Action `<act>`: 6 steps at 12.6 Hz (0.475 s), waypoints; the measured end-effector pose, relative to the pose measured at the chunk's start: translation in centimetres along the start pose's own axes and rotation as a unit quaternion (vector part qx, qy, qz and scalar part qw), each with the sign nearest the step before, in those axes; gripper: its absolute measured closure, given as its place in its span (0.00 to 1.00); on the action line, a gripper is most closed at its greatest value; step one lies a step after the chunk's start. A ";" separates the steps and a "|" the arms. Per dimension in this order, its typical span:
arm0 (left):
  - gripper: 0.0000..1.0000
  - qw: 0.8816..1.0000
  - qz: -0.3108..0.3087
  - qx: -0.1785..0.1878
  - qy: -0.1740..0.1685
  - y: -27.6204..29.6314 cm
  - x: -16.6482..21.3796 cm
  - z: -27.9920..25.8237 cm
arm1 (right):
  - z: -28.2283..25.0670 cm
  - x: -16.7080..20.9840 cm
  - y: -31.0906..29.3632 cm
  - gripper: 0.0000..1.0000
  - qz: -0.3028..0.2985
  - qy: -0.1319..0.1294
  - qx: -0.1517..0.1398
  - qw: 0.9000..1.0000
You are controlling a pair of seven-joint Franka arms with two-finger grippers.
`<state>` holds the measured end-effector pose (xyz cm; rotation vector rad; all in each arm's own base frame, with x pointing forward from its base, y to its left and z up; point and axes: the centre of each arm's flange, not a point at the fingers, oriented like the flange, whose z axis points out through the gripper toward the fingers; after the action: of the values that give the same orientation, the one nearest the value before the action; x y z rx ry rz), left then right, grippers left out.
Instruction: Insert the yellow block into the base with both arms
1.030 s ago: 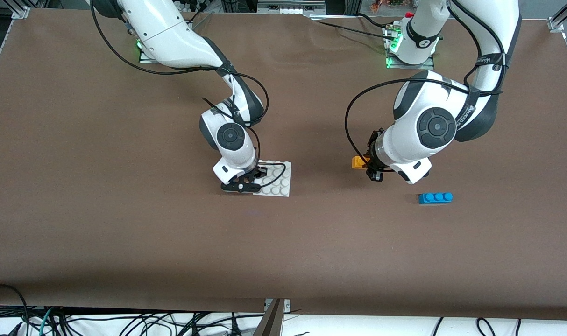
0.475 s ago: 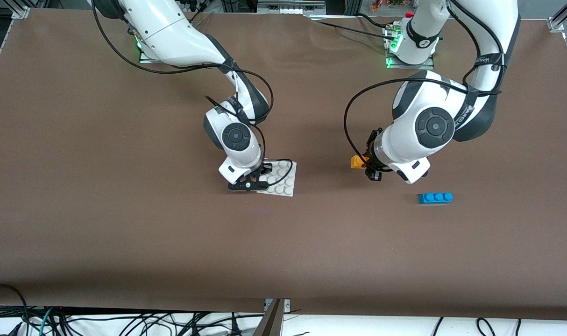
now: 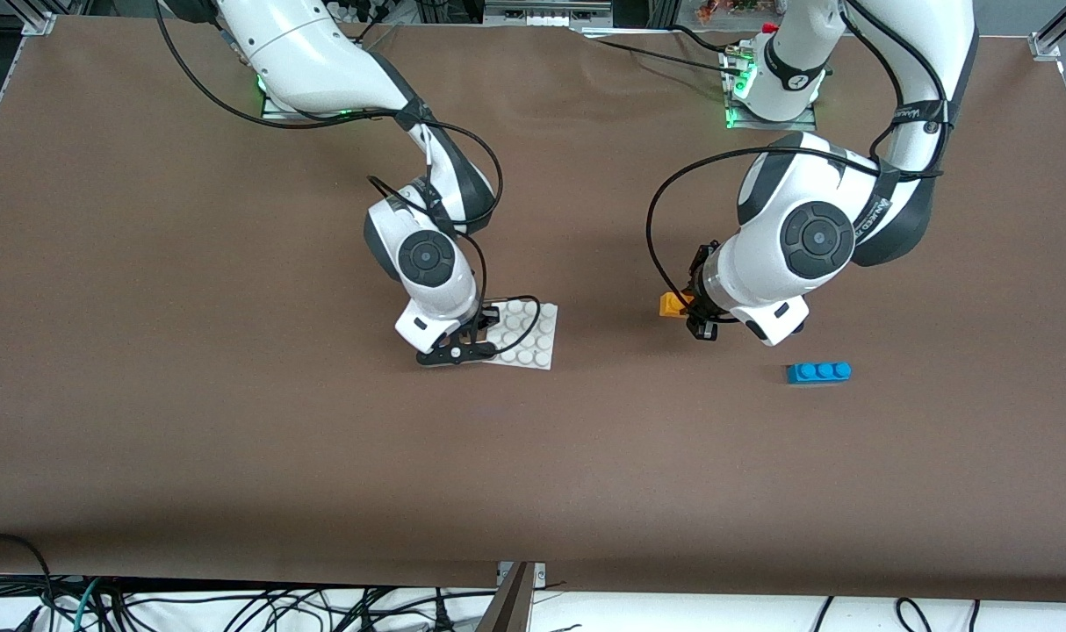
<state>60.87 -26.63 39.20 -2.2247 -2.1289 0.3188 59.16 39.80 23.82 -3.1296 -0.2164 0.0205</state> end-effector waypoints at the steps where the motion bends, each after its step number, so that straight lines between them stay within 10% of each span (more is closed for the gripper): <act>1: 0.72 1.000 0.003 0.003 0.000 -0.1 -0.3 0.3 | -1.3 0.5 1.0 0.88 -0.006 0.004 -0.004 1.000; 6: 0.72 0.999 0.023 0.025 -0.022 -1.8 -7.0 2.4 | -9.8 2.6 7.5 0.83 0.010 0.027 -0.026 0.999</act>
<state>58.43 -33.77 37.96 -2.2637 -2.0693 0.4224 62.90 32.73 33.54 -3.1796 -0.1883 -0.0693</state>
